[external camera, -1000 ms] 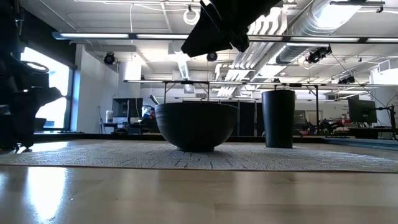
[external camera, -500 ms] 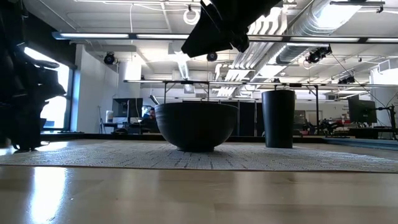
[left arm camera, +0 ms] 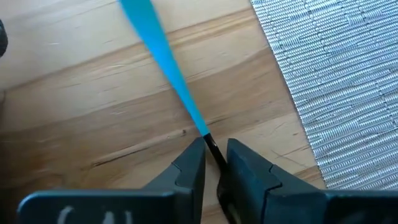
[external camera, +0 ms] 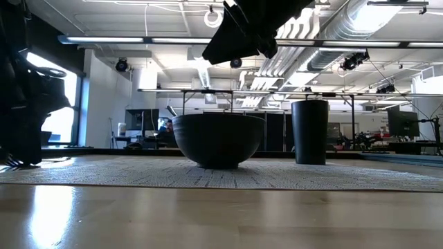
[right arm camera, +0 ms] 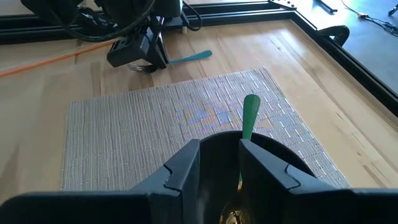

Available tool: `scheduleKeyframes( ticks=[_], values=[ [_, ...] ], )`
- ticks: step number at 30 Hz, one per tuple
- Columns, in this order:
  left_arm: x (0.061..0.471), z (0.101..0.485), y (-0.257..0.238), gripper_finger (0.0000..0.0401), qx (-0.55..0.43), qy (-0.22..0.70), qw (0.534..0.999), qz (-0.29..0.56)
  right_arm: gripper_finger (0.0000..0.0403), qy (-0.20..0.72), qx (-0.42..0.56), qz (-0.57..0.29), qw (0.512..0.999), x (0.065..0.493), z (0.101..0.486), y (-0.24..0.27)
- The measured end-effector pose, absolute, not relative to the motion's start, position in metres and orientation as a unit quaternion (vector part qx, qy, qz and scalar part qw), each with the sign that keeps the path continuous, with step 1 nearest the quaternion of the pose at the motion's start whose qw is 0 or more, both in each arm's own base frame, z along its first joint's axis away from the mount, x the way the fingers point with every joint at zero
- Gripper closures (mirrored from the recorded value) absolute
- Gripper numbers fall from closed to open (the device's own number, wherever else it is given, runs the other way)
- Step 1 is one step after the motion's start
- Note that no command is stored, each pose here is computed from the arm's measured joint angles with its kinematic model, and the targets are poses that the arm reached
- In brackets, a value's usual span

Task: Pick & Place Utensil
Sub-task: Put the blue fork into the black bowl on the gray mat

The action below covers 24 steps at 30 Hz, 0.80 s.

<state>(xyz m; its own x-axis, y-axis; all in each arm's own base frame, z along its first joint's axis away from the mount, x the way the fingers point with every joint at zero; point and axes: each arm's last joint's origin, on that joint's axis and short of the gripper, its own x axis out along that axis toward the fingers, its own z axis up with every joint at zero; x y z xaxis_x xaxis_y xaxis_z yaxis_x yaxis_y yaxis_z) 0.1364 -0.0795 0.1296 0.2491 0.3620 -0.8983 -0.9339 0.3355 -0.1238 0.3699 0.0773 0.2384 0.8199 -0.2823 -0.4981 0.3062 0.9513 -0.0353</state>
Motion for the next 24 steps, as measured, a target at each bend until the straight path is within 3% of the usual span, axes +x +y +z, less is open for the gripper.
scheduleKeyframes(
  ticks=[8, 24],
  values=[
    [0.1354, 0.1298, -0.0790, 0.0365, -0.346, 0.411, 0.707, 0.460, 0.0297, 0.258, 0.024, -0.152, 0.954, 0.3699, 0.2384, 0.0775],
    [0.1346, 0.1299, -0.0781, 0.0366, -0.356, 0.399, 0.700, 0.473, 0.0297, 0.258, 0.025, -0.151, 0.954, 0.3699, 0.2383, 0.0775]
  ],
)
